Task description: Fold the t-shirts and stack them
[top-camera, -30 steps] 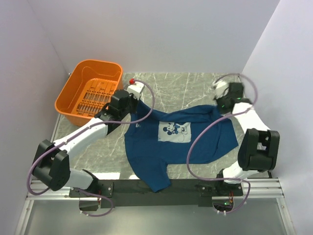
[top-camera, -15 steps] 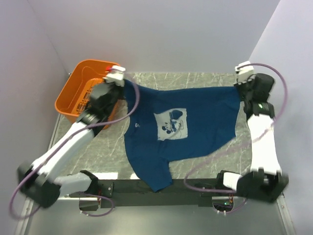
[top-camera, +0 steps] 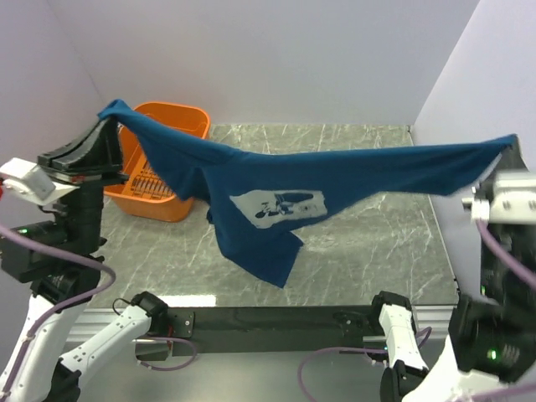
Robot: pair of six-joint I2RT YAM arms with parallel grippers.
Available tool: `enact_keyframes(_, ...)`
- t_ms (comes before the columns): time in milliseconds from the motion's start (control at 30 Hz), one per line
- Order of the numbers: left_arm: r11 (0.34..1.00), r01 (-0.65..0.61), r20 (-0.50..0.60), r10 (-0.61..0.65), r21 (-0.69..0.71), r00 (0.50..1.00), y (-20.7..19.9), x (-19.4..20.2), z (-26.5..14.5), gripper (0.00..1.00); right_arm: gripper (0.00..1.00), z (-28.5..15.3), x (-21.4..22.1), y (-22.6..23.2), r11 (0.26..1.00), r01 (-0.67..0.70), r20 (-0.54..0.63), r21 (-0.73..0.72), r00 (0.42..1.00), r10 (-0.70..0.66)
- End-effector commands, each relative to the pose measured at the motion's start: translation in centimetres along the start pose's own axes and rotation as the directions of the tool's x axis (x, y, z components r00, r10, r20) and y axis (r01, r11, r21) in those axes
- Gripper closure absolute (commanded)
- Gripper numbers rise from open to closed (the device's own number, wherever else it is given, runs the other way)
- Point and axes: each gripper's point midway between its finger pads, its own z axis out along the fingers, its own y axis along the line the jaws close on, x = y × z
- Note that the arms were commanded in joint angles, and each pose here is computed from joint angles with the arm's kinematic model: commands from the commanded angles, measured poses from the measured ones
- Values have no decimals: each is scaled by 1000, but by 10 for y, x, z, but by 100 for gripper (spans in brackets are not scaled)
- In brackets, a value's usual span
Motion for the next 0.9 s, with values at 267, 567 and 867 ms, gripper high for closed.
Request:
enact_keyframes(267, 994, -105, -206, 95, -38, 974, 0, 95, 67, 99, 100, 39, 101, 43, 996, -47, -217, -75, 976, 29)
enact_keyframes(567, 999, -6, -589, 36, 53, 807, -29, 340, 72, 99, 100, 63, 292, 161, 957, -179, -483, -227, 874, 49)
enact_keyframes(867, 991, -131, -796, 59, -26, 602, -5, 537, 47, 100, 100, 92, 431, 266, 868, -405, -659, -287, 741, 128)
